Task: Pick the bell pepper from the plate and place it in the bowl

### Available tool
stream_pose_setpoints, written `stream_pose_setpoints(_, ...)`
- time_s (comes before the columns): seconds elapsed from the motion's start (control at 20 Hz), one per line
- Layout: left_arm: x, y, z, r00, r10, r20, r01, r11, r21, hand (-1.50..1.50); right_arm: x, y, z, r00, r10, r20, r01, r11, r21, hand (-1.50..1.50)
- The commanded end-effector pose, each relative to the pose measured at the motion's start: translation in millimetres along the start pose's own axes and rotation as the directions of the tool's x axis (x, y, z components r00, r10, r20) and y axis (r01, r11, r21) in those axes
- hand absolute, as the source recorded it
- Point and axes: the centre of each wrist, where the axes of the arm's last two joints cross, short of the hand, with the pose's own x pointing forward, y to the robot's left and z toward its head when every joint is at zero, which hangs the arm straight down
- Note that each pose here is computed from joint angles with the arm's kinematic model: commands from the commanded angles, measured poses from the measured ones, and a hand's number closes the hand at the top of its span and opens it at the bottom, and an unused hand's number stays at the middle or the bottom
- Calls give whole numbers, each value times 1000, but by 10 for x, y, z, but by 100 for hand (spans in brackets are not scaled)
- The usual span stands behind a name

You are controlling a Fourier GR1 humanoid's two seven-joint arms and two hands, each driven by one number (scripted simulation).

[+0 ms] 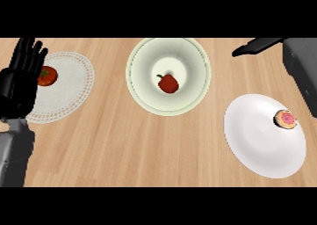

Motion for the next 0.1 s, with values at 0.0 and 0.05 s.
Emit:
stream_pose_setpoints(0.0,115,-78,-88,1000,15,22,-15,1000,-23,0,22,-275,165,1000,-8,0,8,1000,-19,-150)
stream_pose_setpoints(0.05,44,-51,-68,1000,17,6,-17,1000,-12,0,-21,-305,220,1000,-18,3,18,1000,-16,-150)
